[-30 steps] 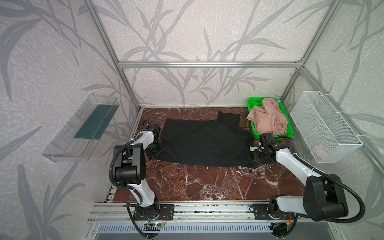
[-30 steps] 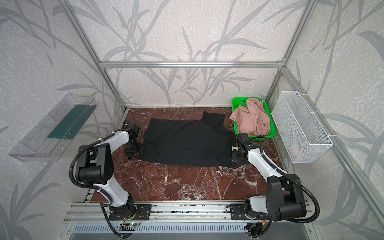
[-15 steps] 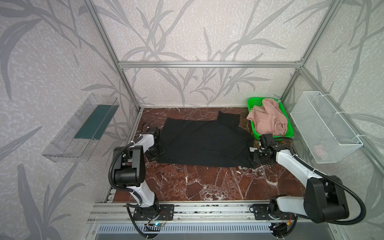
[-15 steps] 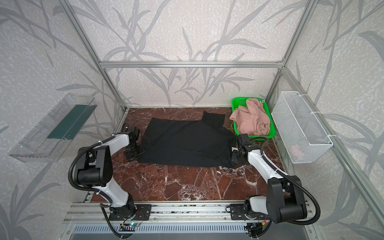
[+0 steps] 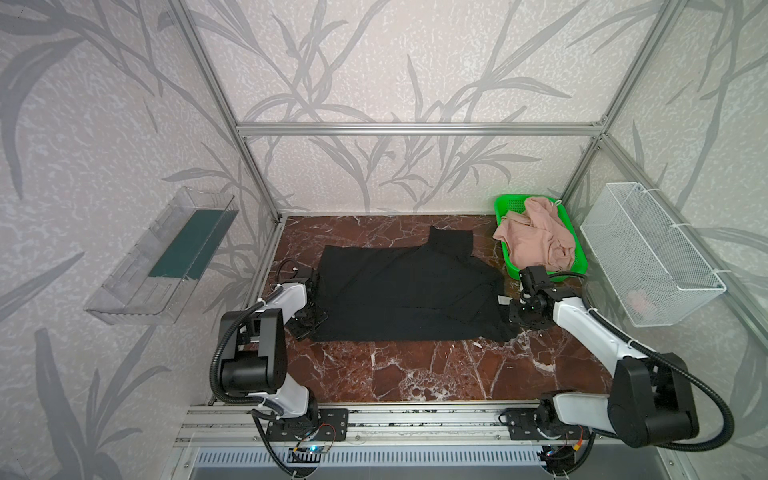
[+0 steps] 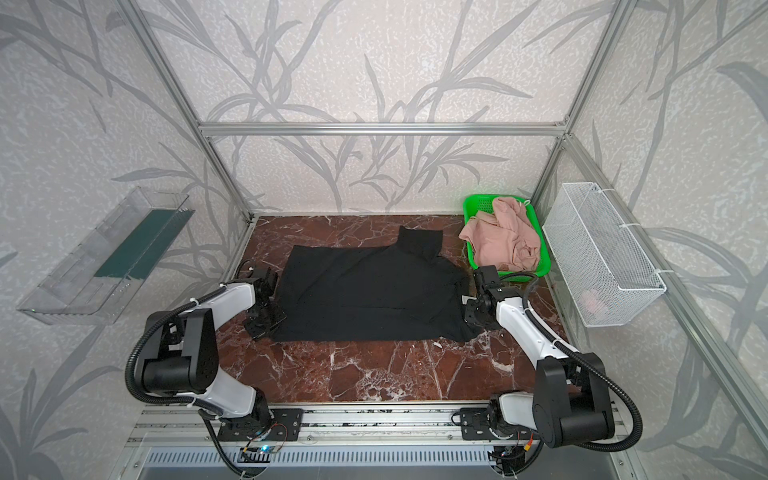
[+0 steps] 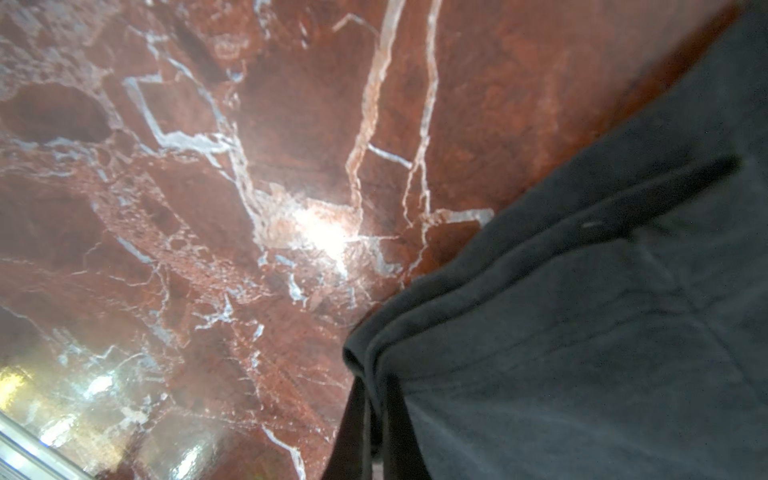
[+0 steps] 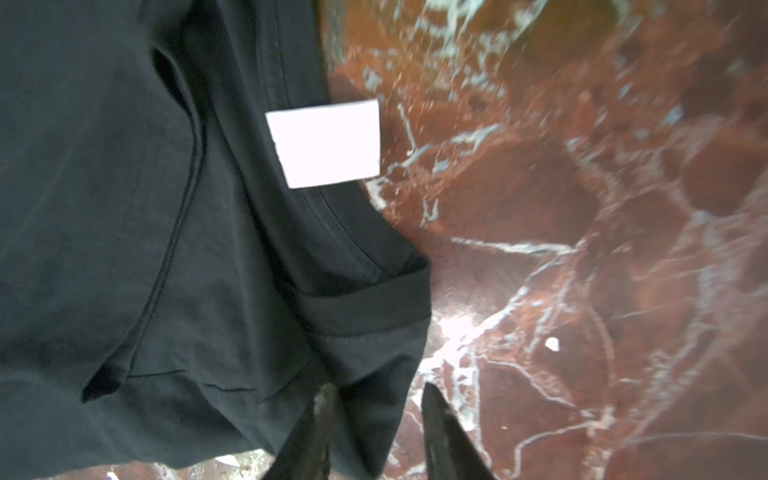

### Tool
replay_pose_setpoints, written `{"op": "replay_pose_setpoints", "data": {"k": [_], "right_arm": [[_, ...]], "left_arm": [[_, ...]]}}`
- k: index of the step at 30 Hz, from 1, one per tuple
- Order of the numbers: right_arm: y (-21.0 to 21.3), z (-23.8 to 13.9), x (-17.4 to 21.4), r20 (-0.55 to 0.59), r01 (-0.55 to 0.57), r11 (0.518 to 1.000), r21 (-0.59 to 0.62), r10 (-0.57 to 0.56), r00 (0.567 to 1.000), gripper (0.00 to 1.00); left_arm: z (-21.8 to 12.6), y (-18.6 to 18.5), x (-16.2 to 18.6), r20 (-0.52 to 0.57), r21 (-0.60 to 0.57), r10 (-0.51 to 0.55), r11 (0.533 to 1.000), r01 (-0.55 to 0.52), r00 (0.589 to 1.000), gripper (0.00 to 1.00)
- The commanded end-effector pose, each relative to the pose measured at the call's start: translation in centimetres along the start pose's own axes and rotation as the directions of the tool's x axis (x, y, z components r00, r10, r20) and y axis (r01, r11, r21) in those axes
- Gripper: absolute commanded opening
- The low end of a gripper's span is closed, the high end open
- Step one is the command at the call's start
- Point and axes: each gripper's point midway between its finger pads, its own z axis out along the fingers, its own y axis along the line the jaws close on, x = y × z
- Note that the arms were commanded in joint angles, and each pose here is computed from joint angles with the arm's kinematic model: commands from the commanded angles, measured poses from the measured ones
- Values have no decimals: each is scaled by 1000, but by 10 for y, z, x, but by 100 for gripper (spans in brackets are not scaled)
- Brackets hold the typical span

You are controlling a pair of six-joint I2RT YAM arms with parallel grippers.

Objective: Fold and stack the mixed laundry pile
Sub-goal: 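Hold the T-shirt edges still with both grippers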

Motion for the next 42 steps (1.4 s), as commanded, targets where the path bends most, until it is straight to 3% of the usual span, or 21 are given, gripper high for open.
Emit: {"op": "replay_pose_setpoints", "data": {"k": [1, 4, 7, 14, 31, 39, 42], "right_arm": [[0, -37, -21, 99, 90, 994, 63, -96, 990, 47], [48, -50, -24, 152, 256, 961, -105, -239, 959, 54], [95, -49, -11, 105, 289, 903, -318, -269, 957, 55], [145, -13, 22, -36, 309, 845, -437, -359, 933, 51], [155, 34, 32, -167, 189, 897, -399, -274, 947, 40], [164, 27, 15, -110, 210, 891, -401, -275, 955, 7], [174, 15, 1, -62, 240, 877, -417, -291, 955, 0]], "left_arm": [[11, 9, 4, -14, -50, -22, 999, 21, 1000, 0], [9, 8, 1, -3, -46, -20, 999, 19, 1000, 0], [9, 9, 0, 4, -50, -20, 999, 20, 1000, 0], [9, 10, -1, 17, -38, -23, 999, 24, 1000, 0], [2, 9, -5, 31, -10, -34, 999, 34, 999, 0], [0, 10, -7, 38, -12, -35, 999, 35, 999, 0], [0, 11, -6, 42, -12, -36, 999, 37, 998, 0]]}}
